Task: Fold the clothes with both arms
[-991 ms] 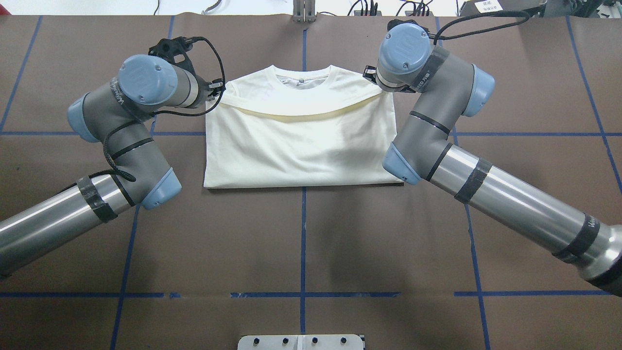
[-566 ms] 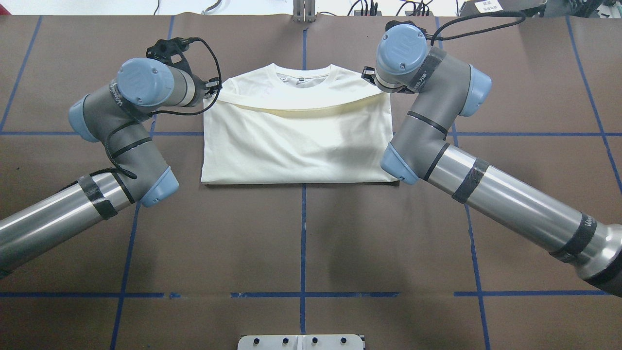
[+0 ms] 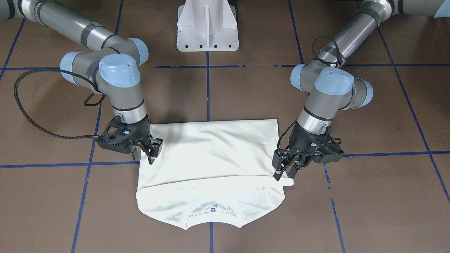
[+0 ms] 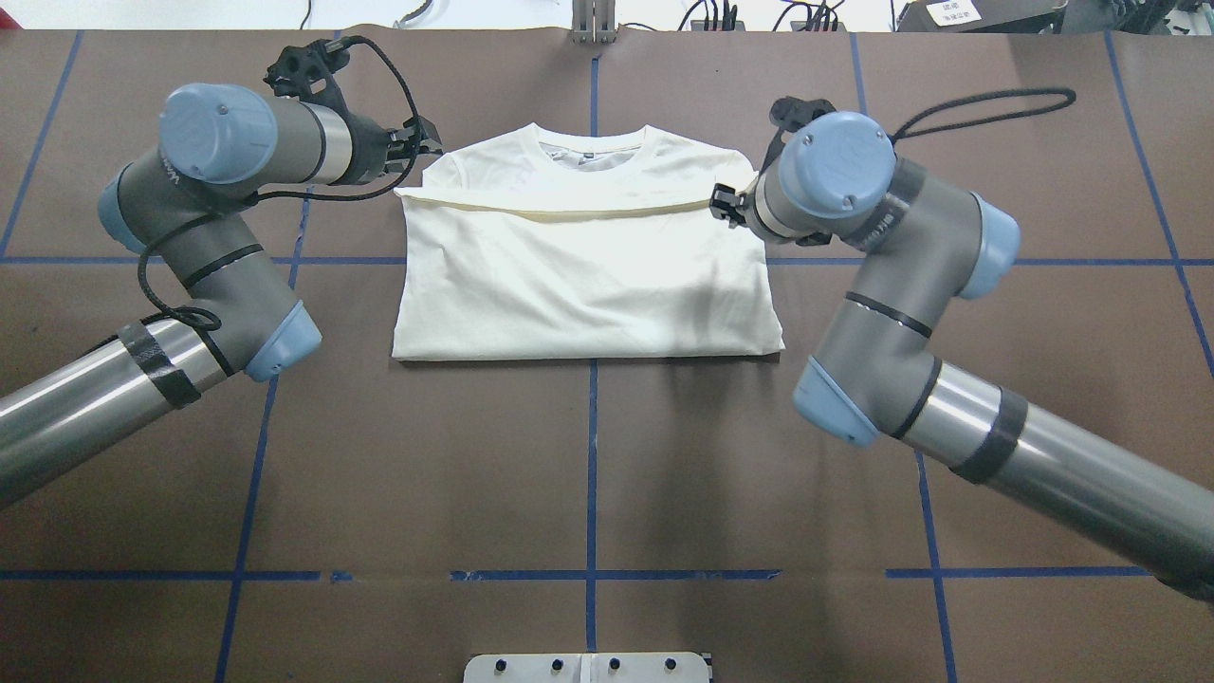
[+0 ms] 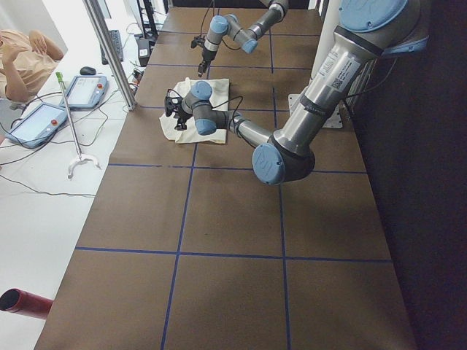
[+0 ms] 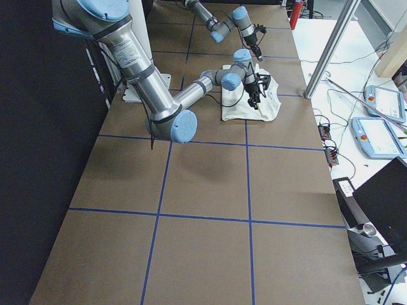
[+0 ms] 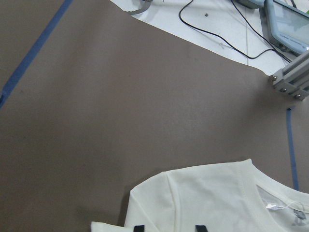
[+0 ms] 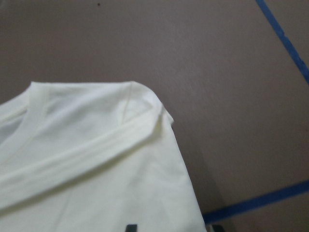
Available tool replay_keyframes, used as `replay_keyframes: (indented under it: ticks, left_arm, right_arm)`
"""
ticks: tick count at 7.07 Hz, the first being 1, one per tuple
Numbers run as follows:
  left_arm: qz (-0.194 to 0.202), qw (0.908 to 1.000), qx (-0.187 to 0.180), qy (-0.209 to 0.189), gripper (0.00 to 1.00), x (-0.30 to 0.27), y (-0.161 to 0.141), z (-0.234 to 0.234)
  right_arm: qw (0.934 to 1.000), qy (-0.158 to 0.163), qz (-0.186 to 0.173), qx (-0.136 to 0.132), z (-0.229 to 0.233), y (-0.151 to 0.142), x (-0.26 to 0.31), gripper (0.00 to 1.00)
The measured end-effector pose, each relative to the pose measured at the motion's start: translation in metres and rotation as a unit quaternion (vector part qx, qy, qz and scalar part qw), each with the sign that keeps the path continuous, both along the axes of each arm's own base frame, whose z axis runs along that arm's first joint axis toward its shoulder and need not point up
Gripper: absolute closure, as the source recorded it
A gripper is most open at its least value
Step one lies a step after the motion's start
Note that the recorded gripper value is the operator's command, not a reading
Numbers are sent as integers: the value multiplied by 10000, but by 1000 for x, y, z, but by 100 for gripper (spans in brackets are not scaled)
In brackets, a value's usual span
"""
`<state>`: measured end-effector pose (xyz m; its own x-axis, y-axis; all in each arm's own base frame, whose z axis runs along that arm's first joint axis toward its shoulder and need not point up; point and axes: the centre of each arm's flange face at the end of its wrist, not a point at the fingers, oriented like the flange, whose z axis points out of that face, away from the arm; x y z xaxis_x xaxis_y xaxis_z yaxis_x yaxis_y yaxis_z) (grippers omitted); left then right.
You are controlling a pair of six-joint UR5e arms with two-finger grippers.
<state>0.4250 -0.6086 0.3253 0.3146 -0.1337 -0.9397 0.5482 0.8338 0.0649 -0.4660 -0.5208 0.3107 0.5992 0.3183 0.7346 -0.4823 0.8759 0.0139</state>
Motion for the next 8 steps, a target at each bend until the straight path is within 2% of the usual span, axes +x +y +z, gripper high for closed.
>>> replay_keyframes:
  ticks: [1,2,4,5,6,8]
  left_arm:
    - [25,9998,112,157,38,-6,6,2]
    - [38,9996,163,217,38,-9,9,4]
    - [52,9995,187,248,38,-8,11,5]
    - [55,9995,189,253,38,-7,12,4]
    - [56,9995,191,258,38,-7,12,3]
    - [55,9995,191,263,38,-6,11,2]
  right_arm:
    - [9996,-144,52,-252,13,37,-3,33]
    - [9985,-210,138,-490,24,60,-10,33]
    - [9972,-154,181,-702,44,76,-14,33]
    - [9971,-132,172,-735,48,79,-15,44]
    - [9969,-121,159,-756,51,82,-16,99]
    - [9954,-176,248,-909,53,87,-19,100]
